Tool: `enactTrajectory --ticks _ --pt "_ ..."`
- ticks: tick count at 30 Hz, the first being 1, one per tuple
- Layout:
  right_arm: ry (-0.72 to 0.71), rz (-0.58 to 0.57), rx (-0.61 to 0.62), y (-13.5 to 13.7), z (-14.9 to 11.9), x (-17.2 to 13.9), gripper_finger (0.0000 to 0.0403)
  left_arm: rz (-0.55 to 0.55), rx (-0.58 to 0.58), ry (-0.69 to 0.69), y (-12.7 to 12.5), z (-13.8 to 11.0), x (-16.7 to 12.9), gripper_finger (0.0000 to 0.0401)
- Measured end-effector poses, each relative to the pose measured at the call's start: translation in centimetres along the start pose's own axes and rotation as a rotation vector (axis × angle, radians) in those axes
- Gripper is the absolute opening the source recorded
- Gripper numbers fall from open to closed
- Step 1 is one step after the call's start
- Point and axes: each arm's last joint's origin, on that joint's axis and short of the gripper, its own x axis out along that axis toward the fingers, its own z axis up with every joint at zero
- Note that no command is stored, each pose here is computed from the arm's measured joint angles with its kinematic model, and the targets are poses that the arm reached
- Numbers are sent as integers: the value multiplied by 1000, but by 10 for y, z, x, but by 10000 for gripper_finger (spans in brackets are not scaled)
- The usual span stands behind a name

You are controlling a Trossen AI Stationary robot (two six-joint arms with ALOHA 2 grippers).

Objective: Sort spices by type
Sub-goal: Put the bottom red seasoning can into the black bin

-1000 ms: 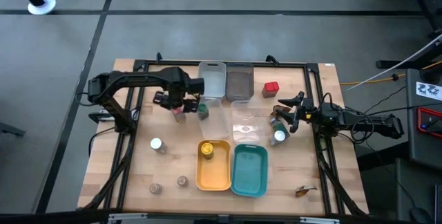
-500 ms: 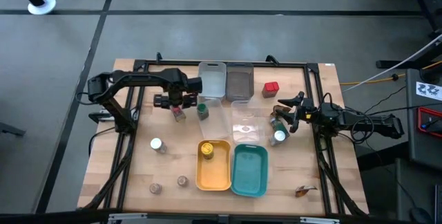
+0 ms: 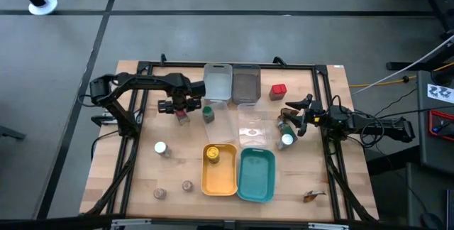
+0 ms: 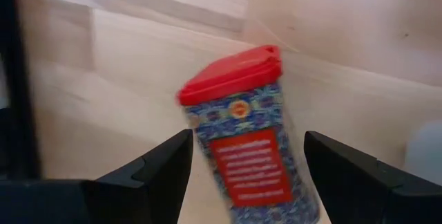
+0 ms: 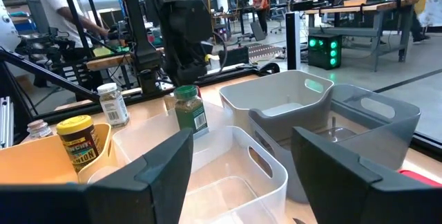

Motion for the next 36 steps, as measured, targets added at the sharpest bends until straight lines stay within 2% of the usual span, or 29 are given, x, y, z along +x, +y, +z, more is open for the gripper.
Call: enactTrajectory --ticks 4,17,26,30,36 --pt "0 0 0 0 0 0 243 -39 7 -6 -2 0 8 261" --pt "1 0 -1 0 0 0 243 -14 90 -6 5 -2 25 261" --pt "2 0 -1 0 0 0 243 -12 159 -14 6 -2 26 257" --pt "2 0 -1 0 0 0 243 -20 190 -19 5 -2 26 229" --pt "3 1 -1 0 0 0 243 -68 283 -35 0 -1 26 150"
